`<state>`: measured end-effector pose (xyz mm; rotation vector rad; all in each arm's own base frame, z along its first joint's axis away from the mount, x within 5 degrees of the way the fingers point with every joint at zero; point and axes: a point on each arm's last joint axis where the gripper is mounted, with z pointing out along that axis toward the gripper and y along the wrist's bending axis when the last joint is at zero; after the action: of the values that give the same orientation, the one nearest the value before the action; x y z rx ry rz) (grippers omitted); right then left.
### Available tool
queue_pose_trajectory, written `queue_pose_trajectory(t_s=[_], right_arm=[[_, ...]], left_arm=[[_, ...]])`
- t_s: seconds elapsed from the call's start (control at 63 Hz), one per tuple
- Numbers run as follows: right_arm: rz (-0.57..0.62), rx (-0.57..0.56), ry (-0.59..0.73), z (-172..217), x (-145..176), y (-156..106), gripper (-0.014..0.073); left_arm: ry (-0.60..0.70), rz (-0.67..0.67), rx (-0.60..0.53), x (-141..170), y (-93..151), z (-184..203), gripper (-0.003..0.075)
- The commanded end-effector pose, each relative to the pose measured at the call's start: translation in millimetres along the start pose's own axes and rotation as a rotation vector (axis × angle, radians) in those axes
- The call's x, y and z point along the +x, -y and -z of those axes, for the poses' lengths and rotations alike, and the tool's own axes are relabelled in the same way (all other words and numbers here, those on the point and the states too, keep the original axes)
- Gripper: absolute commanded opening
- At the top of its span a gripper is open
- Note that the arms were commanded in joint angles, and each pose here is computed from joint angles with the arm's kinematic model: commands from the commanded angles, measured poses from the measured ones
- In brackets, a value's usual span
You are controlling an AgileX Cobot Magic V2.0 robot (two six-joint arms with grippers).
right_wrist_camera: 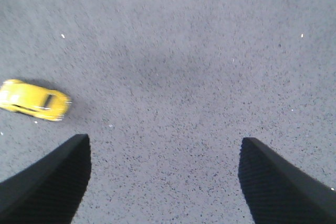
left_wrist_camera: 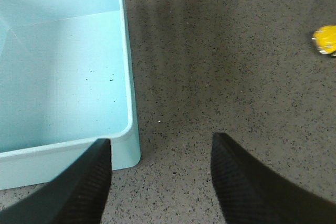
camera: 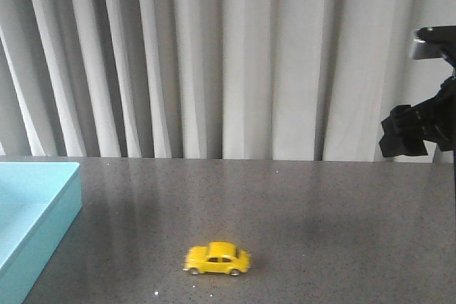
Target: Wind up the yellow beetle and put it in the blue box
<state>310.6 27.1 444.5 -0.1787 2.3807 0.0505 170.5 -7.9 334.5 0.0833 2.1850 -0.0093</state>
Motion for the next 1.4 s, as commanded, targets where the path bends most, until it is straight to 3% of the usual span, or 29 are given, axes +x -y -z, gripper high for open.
queue_pose_trajectory(t_s=[0.0,0.302,0.635,0.763,1.382], right_arm=[[-0.015,0.015,0.154,25.2,9.1,-0.3,0.0561],[-0.012,0.034,0.26,22.0,99.8,-4.5,0.0561],[0.0,0.047,0.252,32.8,184.3,-9.0,0.0561],[0.006,0.053,0.271,36.2,198.0,-9.5,0.0561],[0.007,0.054,0.28,39.4,199.1,-9.7,0.0561]], left_arm=[[0.104,0.009,-0.003,-15.2,-0.5,7.3,0.0419],[0.104,0.009,-0.003,-15.2,-0.5,7.3,0.0419],[0.104,0.009,-0.003,-15.2,-0.5,7.3,0.0419],[0.104,0.009,-0.003,-15.2,-0.5,7.3,0.0419],[0.136,0.014,0.014,-18.7,1.0,6.7,0.0419]])
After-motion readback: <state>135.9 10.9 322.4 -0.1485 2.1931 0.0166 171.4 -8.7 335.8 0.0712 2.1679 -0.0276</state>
